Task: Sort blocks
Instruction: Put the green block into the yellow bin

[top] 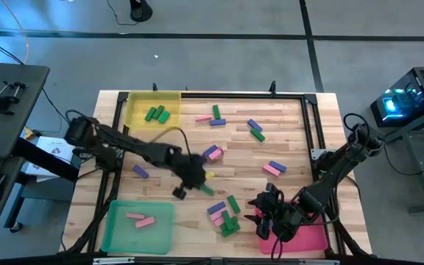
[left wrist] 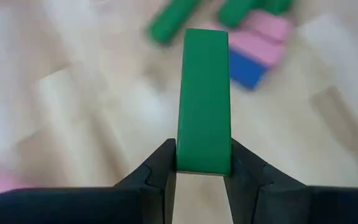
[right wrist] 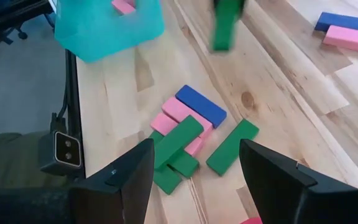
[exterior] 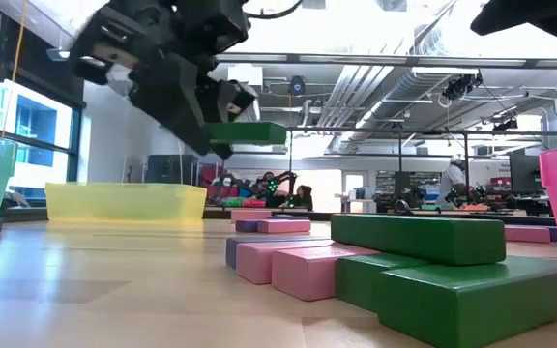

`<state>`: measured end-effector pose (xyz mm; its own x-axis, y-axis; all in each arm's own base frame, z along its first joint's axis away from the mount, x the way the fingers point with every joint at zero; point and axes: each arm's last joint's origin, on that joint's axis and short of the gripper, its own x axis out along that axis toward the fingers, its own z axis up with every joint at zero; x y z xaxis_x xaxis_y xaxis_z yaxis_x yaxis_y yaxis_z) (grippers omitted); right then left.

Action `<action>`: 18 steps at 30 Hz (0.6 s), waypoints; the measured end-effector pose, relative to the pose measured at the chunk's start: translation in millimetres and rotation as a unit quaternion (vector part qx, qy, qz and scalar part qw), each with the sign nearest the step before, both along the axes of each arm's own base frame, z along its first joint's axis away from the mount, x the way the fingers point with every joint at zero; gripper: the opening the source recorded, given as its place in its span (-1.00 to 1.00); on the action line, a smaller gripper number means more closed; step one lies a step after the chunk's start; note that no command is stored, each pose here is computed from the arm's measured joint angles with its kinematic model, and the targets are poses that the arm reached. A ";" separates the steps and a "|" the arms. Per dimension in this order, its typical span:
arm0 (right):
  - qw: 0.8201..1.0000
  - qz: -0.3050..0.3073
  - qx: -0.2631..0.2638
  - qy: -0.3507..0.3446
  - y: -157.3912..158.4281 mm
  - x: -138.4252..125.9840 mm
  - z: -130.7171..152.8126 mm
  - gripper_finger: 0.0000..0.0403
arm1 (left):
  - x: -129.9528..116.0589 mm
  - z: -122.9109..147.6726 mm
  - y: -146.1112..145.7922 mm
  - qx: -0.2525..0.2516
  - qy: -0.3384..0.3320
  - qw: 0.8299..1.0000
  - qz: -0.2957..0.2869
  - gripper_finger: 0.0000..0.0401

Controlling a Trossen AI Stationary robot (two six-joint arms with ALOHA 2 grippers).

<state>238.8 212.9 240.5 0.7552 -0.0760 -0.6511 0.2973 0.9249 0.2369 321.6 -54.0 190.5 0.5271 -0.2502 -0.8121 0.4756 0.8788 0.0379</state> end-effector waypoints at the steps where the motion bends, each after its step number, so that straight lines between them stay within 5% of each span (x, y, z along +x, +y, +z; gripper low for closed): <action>1: 1.000 -0.001 -0.001 -0.001 0.0 0.0 0.1 0.09 | -5.0 3.6 10.3 0.000 -0.004 1.000 0.019 -0.59; 5: 1.000 -0.002 -0.007 -0.006 1.8 -2.0 0.3 0.09 | -35.5 12.2 58.1 0.006 -0.013 0.990 0.138 -0.59; 7: 1.000 0.000 -0.009 -0.008 3.4 -3.6 0.3 0.09 | -55.4 15.7 84.2 0.018 -0.024 0.972 0.233 -0.59; 10: 1.000 0.002 -0.019 -0.013 5.2 -5.6 0.6 0.09 | -89.6 20.1 121.5 0.018 -0.030 0.921 0.388 -0.59; 13: 0.999 0.007 -0.032 -0.016 5.8 -6.6 0.7 0.09 | -120.5 25.6 154.4 -0.003 -0.029 0.848 0.530 -0.59; 15: 0.999 0.010 -0.041 -0.017 5.3 -6.1 0.8 0.09 | -138.0 26.9 173.6 -0.017 -0.020 0.802 0.596 -0.59; 18: 0.999 0.010 -0.048 -0.015 2.6 -3.6 0.8 0.09 | -160.5 22.7 199.4 -0.040 0.008 0.762 0.647 -0.59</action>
<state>235.2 215.5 241.3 0.7769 -0.1206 -0.6180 0.2718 0.9496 0.1564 161.1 145.4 213.2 0.3645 0.4208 -0.8307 -0.7902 0.6117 -0.0368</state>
